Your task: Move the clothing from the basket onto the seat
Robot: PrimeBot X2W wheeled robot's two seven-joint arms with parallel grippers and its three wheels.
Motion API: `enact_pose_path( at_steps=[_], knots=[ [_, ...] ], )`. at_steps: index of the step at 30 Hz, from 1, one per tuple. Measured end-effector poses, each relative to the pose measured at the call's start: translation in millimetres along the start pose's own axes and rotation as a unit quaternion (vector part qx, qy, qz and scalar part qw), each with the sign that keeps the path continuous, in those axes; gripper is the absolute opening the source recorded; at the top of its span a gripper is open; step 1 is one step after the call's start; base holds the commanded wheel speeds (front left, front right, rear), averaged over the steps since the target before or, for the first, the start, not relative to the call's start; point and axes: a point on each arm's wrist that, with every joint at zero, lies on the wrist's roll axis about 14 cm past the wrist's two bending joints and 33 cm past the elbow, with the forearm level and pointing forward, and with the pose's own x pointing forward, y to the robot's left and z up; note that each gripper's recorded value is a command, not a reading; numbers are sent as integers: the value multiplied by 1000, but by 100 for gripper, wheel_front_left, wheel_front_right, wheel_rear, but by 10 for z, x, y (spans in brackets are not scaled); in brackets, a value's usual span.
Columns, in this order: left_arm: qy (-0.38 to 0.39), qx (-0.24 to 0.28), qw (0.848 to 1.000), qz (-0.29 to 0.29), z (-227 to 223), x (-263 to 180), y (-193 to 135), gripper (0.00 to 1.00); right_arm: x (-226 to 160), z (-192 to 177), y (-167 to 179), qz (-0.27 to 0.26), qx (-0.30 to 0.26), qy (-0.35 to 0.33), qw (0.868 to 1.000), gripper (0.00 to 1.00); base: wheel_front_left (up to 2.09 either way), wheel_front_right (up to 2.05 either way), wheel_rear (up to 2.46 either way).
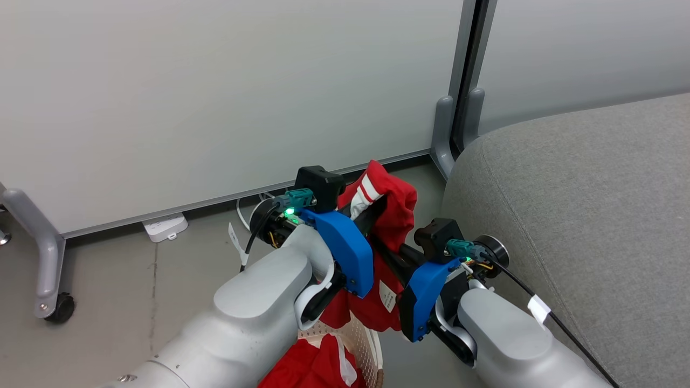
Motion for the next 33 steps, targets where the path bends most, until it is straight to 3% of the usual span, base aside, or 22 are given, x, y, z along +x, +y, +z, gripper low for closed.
enact_pose_path(
  at_steps=[1, 2, 3, 19, 33],
  knots=[
    [1, -1, 1000, 2, -3, 0, 9, 0, 1, 0, 1, 0, 1, 0, 1000, 0, 0, 0, 0],
    [2, -1, 1000, 5, -6, -1, 22, 40, 3, -1, 6, 0, 2, -1, 1000, 0, 0, 0, 0],
    [3, -1, 1000, 8, -8, -2, 36, 100, 6, 3, 7, 1, 1, -1, 1000, 0, 0, 0, 0],
    [-34, -18, 999, 28, 18, -61, 161, 100, 40, 1, -41, -3, -1, -3, 1000, 0, 0, 0, 0],
    [-81, 3, 991, 102, -199, -633, 560, 100, 107, -42, -174, -13, 2, -3, 1000, 0, 0, 0, 0]
  ],
)
